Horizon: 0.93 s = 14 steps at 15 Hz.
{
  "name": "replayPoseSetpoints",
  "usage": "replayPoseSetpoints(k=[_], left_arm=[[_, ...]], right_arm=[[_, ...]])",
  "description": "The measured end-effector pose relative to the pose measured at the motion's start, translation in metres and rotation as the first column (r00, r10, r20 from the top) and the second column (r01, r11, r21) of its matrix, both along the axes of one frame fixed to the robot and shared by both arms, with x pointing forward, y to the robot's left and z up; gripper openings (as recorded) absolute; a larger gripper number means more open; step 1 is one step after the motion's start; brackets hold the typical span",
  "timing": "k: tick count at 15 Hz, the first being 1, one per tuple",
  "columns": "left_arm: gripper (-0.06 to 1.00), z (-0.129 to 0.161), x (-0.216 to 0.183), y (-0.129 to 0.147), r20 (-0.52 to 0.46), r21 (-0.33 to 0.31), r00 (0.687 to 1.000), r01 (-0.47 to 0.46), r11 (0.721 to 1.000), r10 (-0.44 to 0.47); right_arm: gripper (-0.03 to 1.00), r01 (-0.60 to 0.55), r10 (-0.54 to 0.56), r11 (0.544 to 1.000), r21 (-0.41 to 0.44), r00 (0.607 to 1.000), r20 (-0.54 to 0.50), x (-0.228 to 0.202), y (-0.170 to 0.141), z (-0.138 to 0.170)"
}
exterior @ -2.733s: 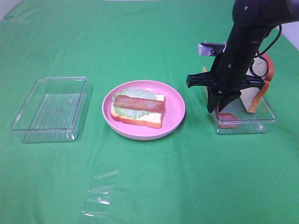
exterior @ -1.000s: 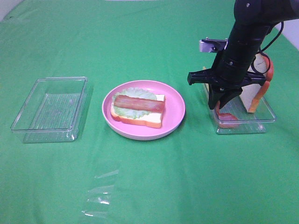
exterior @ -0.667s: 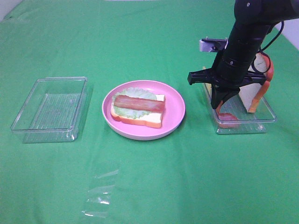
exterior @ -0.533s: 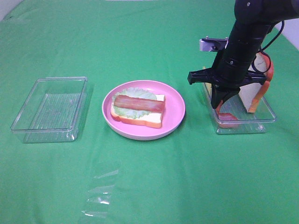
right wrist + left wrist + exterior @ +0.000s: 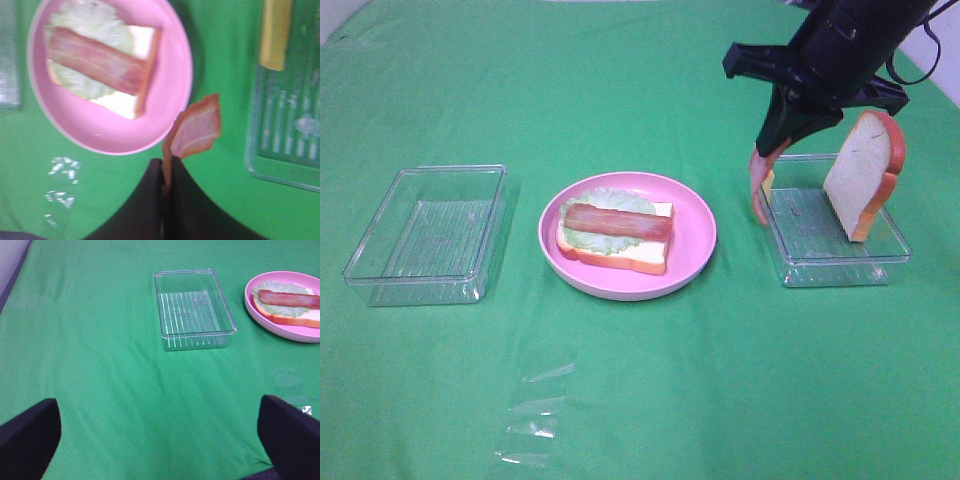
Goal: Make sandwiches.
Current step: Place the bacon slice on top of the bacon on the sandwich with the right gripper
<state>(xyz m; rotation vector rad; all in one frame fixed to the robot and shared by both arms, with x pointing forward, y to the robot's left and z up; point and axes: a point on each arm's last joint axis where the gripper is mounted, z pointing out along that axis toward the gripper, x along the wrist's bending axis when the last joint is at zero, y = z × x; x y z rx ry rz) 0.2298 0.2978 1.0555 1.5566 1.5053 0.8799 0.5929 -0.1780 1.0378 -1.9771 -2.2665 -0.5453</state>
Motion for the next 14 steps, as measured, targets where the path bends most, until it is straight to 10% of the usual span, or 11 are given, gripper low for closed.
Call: replayPoseSetpoints(k=[4, 7, 14], left_arm=[[0.99, 0.000, 0.000, 0.000, 0.000, 0.000, 1.000, 0.000, 1.000, 0.000], [0.99, 0.000, 0.000, 0.000, 0.000, -0.001, 1.000, 0.001, 1.000, -0.001], [0.99, 0.000, 0.000, 0.000, 0.000, -0.001, 1.000, 0.001, 1.000, -0.001]], right_arm=[[0.02, -0.109, 0.098, 0.936, 0.335, 0.994, 0.048, -0.005, 0.027, 0.021], [0.02, -0.168, 0.151, 0.794, 0.585, 0.985, 0.078, 0.005, 0.061, 0.008], [0.02, -0.244, 0.265, 0.717, 0.653, 0.962, 0.068, 0.017, 0.131, -0.044]])
